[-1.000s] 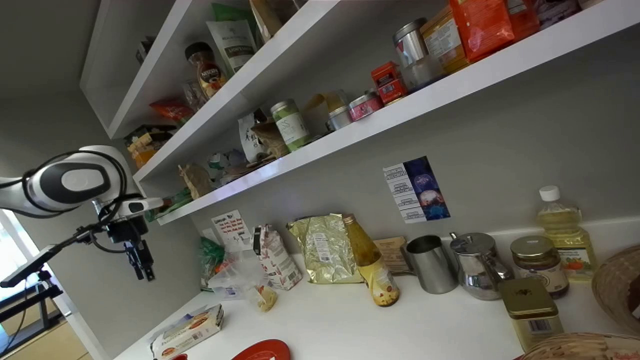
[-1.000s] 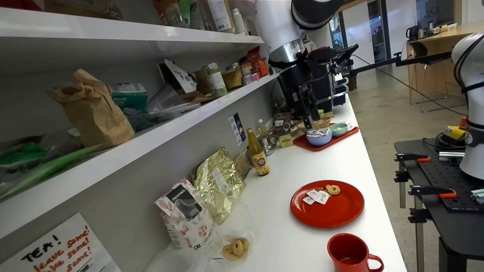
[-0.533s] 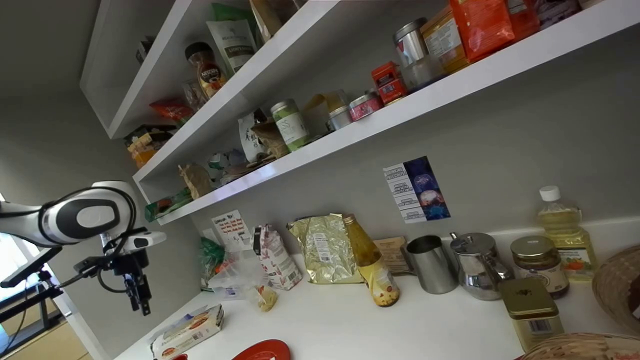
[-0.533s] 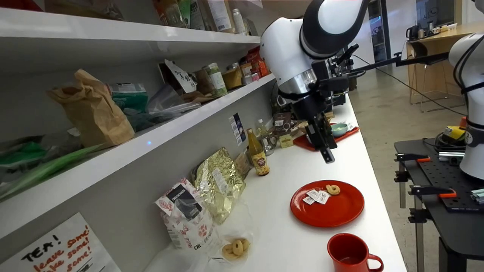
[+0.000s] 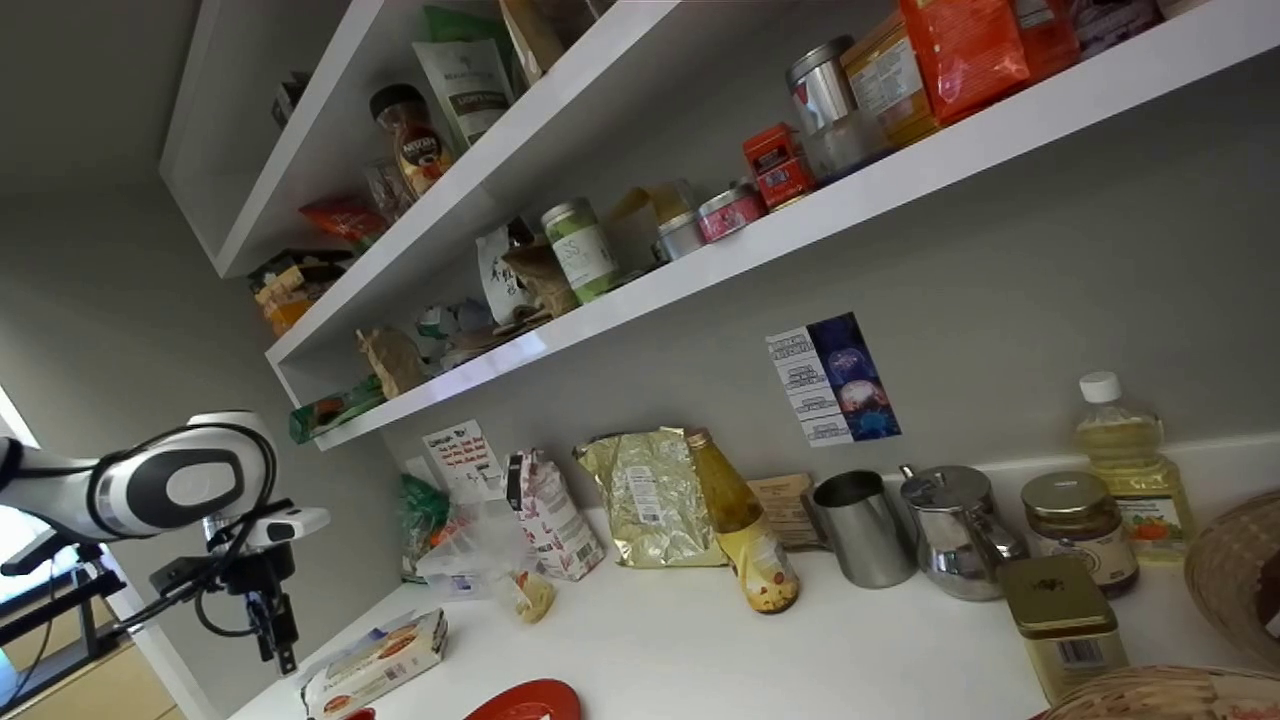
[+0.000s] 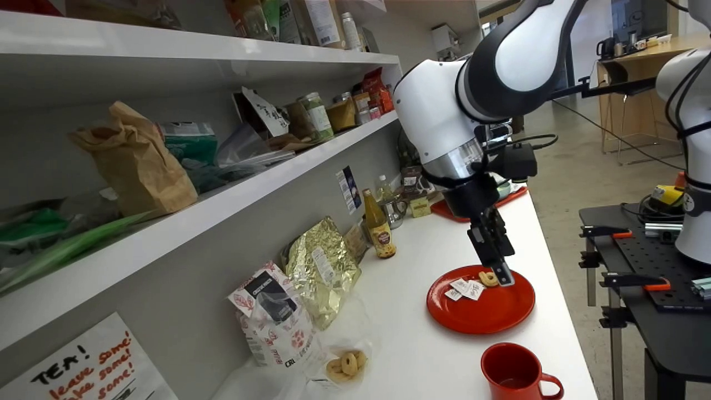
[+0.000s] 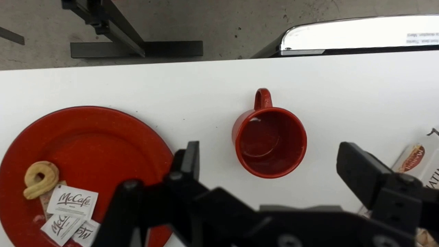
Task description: Put the cup on the plate
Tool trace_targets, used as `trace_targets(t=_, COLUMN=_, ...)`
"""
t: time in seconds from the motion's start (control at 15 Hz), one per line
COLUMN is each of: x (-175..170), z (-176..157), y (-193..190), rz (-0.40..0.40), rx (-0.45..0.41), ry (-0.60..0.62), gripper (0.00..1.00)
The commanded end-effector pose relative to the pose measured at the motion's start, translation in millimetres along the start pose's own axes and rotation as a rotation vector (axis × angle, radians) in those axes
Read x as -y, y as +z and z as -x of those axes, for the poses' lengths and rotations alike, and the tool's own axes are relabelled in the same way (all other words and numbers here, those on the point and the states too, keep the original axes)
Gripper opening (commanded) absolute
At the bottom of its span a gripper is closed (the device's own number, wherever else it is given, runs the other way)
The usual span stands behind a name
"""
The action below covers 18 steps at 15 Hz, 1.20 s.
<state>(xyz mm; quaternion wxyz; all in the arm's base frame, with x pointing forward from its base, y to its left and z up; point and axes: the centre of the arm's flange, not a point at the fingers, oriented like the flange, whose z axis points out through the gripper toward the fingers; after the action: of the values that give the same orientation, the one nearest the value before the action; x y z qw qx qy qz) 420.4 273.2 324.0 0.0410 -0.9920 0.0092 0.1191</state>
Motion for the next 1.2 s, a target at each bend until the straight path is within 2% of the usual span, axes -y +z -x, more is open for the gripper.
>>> trace_targets(t=0.0, x=20, z=-4, y=28, rz=0.024, rx=-0.031, ry=0.032, gripper=1.00)
trace_targets(t=0.53, x=40, z=-13, y=91, rz=0.171, rx=-0.060, ry=0.037, gripper=1.00)
trace_targets(t=0.93, x=44, z=-39, y=98, rz=0.219, rx=-0.127, ry=0.081, gripper=1.00)
trace_targets(t=1.13, x=43, z=-54, y=101, rz=0.223, rx=-0.132, ry=0.103, gripper=1.00)
